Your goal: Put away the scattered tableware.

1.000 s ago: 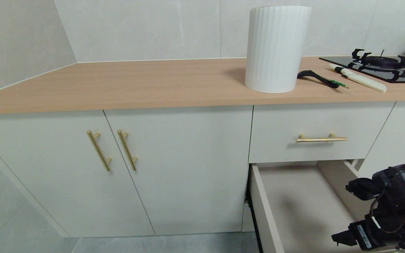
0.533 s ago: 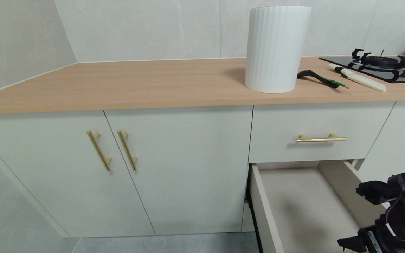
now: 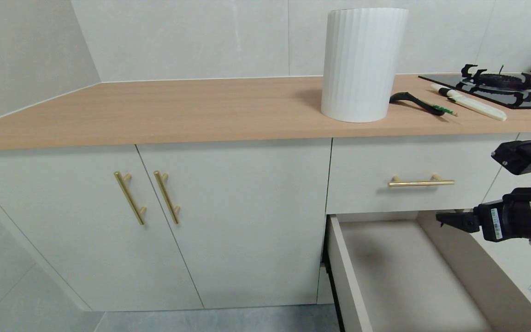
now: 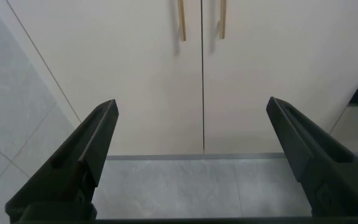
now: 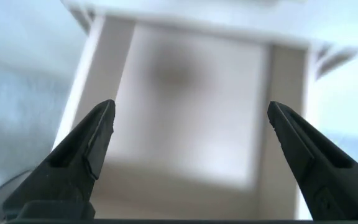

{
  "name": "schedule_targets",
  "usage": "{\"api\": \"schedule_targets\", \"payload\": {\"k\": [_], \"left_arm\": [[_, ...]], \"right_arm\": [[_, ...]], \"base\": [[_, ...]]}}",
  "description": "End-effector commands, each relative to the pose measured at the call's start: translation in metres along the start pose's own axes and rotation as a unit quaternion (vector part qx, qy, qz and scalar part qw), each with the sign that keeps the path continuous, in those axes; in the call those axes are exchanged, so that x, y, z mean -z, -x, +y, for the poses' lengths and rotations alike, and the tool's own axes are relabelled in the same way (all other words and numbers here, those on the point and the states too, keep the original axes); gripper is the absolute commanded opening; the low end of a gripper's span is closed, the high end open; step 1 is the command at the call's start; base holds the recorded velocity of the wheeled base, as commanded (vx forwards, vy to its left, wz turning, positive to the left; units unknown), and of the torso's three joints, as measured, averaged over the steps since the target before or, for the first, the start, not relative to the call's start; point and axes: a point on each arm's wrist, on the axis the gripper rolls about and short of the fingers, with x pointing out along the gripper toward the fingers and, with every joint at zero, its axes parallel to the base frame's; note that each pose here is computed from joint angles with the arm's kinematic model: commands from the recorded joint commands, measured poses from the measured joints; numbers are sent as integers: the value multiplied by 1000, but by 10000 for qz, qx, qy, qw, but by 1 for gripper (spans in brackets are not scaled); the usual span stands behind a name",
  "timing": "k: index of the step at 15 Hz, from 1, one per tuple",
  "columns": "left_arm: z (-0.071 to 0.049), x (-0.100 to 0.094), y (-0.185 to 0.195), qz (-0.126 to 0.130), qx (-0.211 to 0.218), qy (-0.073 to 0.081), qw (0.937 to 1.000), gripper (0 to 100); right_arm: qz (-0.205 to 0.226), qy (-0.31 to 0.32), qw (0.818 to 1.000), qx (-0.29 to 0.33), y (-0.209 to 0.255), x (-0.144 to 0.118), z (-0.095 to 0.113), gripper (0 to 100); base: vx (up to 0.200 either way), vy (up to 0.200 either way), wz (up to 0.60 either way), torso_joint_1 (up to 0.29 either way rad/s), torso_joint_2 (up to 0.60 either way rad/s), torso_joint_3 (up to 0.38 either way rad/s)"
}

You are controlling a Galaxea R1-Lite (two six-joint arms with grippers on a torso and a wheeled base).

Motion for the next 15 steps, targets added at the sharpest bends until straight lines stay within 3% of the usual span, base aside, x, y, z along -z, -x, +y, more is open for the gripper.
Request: {"api": "schedule_targets", "payload": {"k": [1,5,10,12,15], "left_arm": [[0,0,0,11,3,-1,10000,100],[0,0,0,3,2,0,10000,100],[0,0,0,4,-5,0,10000,100],[0,0,0,12,-5,0,10000,100],[0,0,0,12,-5,0,10000,100]], "right_arm": [[-113,98,9999,-1,4,-4,0,100],[-128,130,9998,-8,4,-5,0,100],[-251,133,9996,-6,10,-7,0,100],[-511,135,9986,13,15,-20,-1,100],[-1089,70,9938,190,15,-72,-8,100]], "base": [[0,0,0,0,0,0],[0,0,0,27,-222,-284],[0,0,0,92,-517,-346],[0,0,0,112,-400,-276],[0,0,0,36,-113,-79]]}}
